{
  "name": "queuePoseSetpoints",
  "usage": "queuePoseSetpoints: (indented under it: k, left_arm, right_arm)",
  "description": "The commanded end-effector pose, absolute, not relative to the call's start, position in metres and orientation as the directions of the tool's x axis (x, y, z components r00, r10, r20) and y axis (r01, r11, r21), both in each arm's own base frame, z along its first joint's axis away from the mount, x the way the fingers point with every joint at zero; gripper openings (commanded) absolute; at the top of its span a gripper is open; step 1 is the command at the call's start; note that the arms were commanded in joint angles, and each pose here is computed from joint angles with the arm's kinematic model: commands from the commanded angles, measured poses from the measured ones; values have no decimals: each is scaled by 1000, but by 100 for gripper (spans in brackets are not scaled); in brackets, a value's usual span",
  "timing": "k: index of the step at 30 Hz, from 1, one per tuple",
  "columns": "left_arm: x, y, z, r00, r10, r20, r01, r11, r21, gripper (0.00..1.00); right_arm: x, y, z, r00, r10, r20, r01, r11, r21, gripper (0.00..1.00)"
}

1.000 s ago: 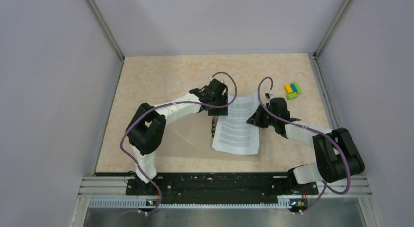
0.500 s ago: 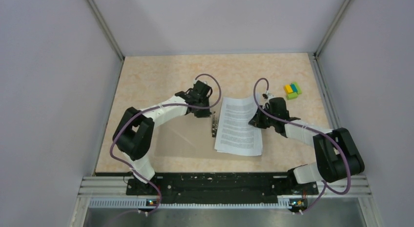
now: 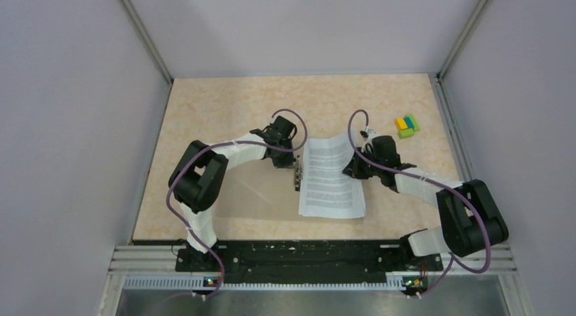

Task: Put the files into the folder

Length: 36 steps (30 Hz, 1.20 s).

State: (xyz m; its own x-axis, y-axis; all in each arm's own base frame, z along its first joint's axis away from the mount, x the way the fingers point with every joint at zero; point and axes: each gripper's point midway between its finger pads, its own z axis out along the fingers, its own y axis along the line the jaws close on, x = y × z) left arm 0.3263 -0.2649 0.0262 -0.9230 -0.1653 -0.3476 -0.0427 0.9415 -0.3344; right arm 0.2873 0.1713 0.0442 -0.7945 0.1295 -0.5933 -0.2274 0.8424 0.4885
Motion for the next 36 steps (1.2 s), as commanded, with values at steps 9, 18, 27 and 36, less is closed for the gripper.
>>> queuePoseSetpoints:
  k: [9,18,27,36]
  left_arm:
    - [327,-271,18,-920,-225,-321,-96,923,-372,0]
    - [327,-266,22,-907,-252,-337,-119,922,-369,0]
    - [327,-269,21,-910,-253,-328,-117,917,-381,0]
    - [326,-274,19,-915,-256,-312,-120,910,-396,0]
  right_arm:
    - [303,193,63,-762,210,-613,-241,787,568,0]
    - [302,177,57,-767,220,-602,-168,838,520,43]
    - [299,174,51,-803,241,-545,-151,802,578,61]
    - [290,190,41,-830,248,-500,-149,765,627,62]
